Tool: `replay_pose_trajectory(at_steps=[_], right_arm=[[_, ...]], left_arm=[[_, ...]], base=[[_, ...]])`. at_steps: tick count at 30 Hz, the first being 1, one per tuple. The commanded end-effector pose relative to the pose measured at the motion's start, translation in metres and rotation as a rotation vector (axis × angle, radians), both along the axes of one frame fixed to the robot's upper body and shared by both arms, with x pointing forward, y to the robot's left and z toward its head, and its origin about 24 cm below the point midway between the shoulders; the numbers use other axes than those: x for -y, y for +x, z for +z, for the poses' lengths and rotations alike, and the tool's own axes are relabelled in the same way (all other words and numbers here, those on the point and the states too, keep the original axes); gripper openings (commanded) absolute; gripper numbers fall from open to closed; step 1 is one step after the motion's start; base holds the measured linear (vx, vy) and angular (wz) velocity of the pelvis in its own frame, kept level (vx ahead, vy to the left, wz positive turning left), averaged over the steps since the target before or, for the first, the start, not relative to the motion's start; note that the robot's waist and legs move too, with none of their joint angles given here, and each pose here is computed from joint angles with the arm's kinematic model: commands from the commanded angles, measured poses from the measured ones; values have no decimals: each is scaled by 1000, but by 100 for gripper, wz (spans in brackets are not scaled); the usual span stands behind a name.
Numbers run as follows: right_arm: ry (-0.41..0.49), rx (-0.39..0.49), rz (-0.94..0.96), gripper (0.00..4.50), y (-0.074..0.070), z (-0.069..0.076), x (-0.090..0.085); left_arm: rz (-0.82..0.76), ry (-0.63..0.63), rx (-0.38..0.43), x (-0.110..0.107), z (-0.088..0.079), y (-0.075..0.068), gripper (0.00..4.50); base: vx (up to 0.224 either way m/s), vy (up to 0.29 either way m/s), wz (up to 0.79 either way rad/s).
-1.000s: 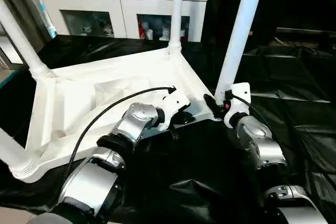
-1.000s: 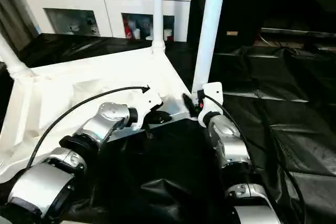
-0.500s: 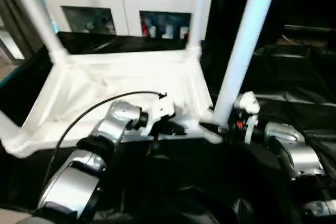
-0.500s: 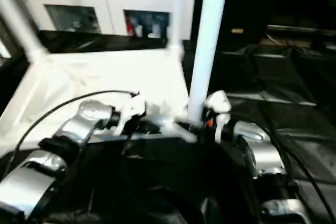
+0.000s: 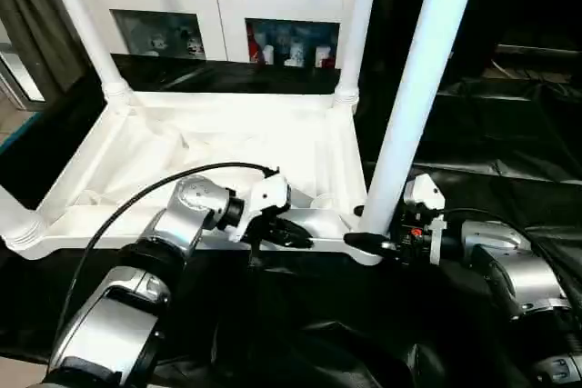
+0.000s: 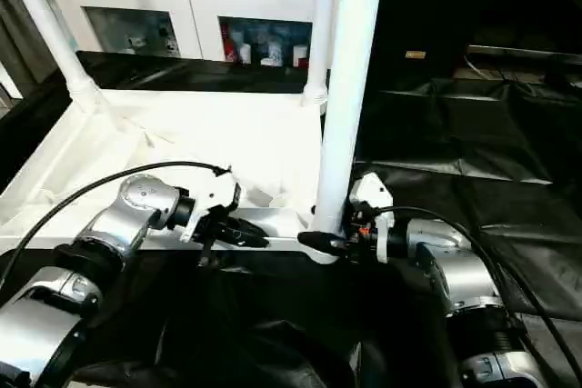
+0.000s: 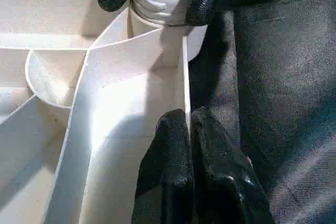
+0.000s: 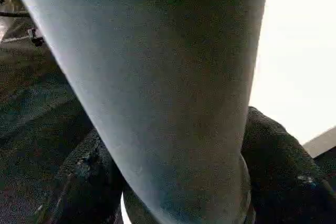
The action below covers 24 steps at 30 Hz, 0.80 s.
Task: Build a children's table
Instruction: Rotate leg to tighten
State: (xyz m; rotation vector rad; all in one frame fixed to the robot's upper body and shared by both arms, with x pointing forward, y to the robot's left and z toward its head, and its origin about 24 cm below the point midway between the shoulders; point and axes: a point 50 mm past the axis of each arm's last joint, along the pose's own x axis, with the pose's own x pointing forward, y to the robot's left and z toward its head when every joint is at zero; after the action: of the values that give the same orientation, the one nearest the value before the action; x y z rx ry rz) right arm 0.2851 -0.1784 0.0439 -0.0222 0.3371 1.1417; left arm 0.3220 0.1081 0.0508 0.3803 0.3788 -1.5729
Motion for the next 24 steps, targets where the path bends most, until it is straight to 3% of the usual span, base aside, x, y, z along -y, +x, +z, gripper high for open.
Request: replay_pose_trajectory(at_steps=[1,9,15,19,20,24], right_arm=[[38,-15,-16,265,-2,-3,-8],[-44,-29,-456,263,16,-36,-18],[-60,-58,-734,263,29,-44,-40],[-48,-63,-730,263,32,-44,-61],[-23,-50,-686,319,32,-41,-68],[-20,14,-631,350,32,-35,-69]], left_arm=[[-2,-63,20,9,6,1,0],[236,-63,104,37,5,18,0],[369,-61,144,68,3,23,0],[363,-57,169,80,1,20,0],[348,-67,154,82,1,18,0],[325,-77,143,77,1,17,0]], base=[[0,0,0],[0,0,0],[0,0,0],[0,0,0],[0,0,0],[0,0,0]])
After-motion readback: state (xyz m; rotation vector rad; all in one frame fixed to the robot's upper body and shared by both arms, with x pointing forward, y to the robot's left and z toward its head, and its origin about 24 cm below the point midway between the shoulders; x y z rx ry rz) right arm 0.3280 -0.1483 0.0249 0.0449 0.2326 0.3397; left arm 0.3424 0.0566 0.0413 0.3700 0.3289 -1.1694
